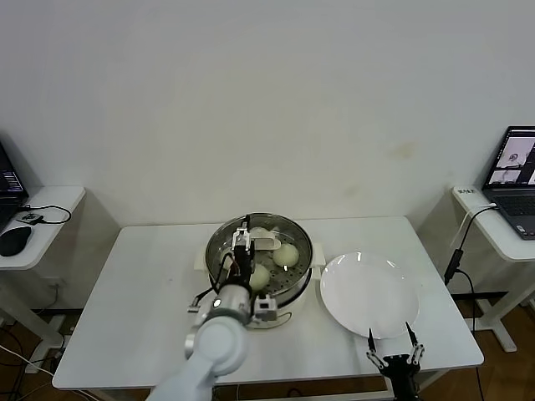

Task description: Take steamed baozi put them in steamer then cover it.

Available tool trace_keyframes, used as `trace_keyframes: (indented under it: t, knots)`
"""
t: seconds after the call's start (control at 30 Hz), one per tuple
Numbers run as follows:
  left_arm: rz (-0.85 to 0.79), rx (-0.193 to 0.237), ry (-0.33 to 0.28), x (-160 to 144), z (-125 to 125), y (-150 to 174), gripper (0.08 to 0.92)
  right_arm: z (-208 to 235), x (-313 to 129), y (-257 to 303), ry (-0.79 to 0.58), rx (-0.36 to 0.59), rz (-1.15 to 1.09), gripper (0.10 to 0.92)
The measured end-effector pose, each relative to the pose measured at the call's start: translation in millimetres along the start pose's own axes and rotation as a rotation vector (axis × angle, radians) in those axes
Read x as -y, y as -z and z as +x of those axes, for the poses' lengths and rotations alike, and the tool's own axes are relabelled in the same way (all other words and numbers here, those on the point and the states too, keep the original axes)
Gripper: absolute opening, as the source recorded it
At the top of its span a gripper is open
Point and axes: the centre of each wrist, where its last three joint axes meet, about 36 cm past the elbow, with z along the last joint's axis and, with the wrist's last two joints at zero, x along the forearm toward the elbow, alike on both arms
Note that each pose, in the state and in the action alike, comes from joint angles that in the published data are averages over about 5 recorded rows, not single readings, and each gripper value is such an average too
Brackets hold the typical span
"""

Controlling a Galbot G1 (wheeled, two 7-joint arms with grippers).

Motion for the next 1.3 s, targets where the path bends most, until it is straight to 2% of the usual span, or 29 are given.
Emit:
trace_keyframes:
  t: [0.27, 0.47, 0.57, 0.7, 0.87, 1.07, 1.3]
  knots:
    - [0.207, 0.037, 0.013, -18.3, 61.0, -42.0, 0.823, 2.0, -0.5, 1.6, 0.010, -0.001, -0.014, 0.823]
    - [0.511, 0.069, -0.006, -9.4, 96.0, -89.1, 0.823, 5.3, -0.1, 3.9, 0.041, -0.004, -0.032, 0.823]
    - [0.688, 0.067, -0.005, 2.1, 111.3, -109.8, 0.823, 8.0, 0.8, 6.0, 0.063, -0.008, -0.047, 0.823]
    - [0.926, 0.019, 0.001, 19.9, 131.4, -129.5, 0.823, 11.8, 3.0, 9.4, 0.093, -0.014, -0.069, 0.823]
    - [1.141, -0.071, 0.024, 43.1, 154.3, -144.2, 0.823, 15.7, 5.3, 15.0, 0.130, -0.022, -0.095, 0.823]
    - [1.275, -0.155, 0.050, 68.0, 172.5, -157.8, 0.823, 17.0, 4.5, 21.8, 0.170, -0.029, -0.120, 0.823]
    - [1.358, -0.196, 0.054, 86.1, 190.1, -164.1, 0.823, 19.2, 0.4, 30.4, 0.202, -0.034, -0.149, 0.823]
